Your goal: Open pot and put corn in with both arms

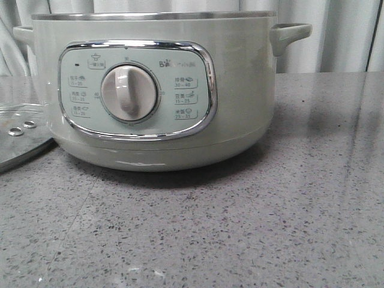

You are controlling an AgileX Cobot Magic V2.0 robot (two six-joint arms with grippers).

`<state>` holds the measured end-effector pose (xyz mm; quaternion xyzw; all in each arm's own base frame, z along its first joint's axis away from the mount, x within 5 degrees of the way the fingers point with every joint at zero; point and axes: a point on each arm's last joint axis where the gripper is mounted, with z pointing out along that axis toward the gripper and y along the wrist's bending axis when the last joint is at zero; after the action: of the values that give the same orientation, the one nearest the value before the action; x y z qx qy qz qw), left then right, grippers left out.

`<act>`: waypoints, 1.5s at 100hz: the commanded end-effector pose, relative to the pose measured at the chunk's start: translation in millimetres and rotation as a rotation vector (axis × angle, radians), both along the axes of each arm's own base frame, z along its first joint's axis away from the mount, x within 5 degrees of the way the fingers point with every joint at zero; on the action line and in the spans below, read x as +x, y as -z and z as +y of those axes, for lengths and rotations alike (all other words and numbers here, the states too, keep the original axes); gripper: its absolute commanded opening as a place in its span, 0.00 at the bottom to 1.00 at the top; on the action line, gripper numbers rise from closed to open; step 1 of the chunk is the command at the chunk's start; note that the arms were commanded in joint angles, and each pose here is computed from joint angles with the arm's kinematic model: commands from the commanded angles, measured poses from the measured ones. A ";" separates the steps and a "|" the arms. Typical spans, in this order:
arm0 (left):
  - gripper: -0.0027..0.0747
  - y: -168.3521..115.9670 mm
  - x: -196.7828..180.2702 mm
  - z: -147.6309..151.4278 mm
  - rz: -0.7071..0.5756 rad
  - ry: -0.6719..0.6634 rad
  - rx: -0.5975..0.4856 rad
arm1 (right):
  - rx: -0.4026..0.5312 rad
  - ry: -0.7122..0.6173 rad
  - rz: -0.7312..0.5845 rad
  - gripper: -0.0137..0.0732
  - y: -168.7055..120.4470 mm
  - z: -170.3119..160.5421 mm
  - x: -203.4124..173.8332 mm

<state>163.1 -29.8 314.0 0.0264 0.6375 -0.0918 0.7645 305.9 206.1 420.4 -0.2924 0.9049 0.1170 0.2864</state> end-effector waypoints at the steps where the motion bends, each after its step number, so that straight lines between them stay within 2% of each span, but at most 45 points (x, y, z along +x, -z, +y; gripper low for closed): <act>1: 0.01 -19.6 -3.0 -0.3 -0.120 0.004 -0.030 | -0.006 0.005 -0.082 0.08 -33.9 -20.3 -24.4; 15: 0.01 -21.8 -10.2 0.9 -0.110 0.008 -0.027 | -0.017 0.030 -0.207 0.08 -60.8 -39.9 -42.5; 30: 0.01 -20.7 -20.2 2.1 -0.055 0.019 -0.016 | 0.043 0.053 -0.361 0.08 -93.3 -63.1 -72.4; 37: 0.01 -21.1 -26.0 2.9 -0.041 0.023 -0.011 | 0.080 0.050 -0.432 0.08 -102.5 -72.2 -86.7; 51: 0.01 -24.7 -38.6 4.1 -0.057 0.031 0.028 | 0.124 0.039 -0.561 0.08 -102.6 -90.6 -114.2; 72: 0.01 -24.9 -59.2 8.2 -0.058 0.035 0.027 | 0.158 0.028 -0.779 0.08 -57.9 -117.8 -152.3; 98: 0.01 -5.6 -90.5 14.9 -0.137 0.033 0.012 | 0.241 -0.025 -0.930 0.08 39.1 -142.7 -200.8; 112: 0.01 10.2 -105.1 18.0 -0.172 0.033 0.005 | 0.271 -0.009 -1.002 0.08 76.5 -156.9 -221.0; 133: 0.01 30.2 -117.4 20.6 -0.194 0.034 -0.001 | 0.232 0.095 -1.051 0.08 115.9 -176.8 -238.4; 150: 0.01 32.6 -118.4 20.9 -0.196 0.032 -0.001 | 0.220 0.134 -1.082 0.08 125.5 -182.6 -244.9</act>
<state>47.6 -9.4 268.0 0.0491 0.5905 -0.0933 0.8001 64.4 24.4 280.6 -0.2257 0.6725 0.0336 0.7040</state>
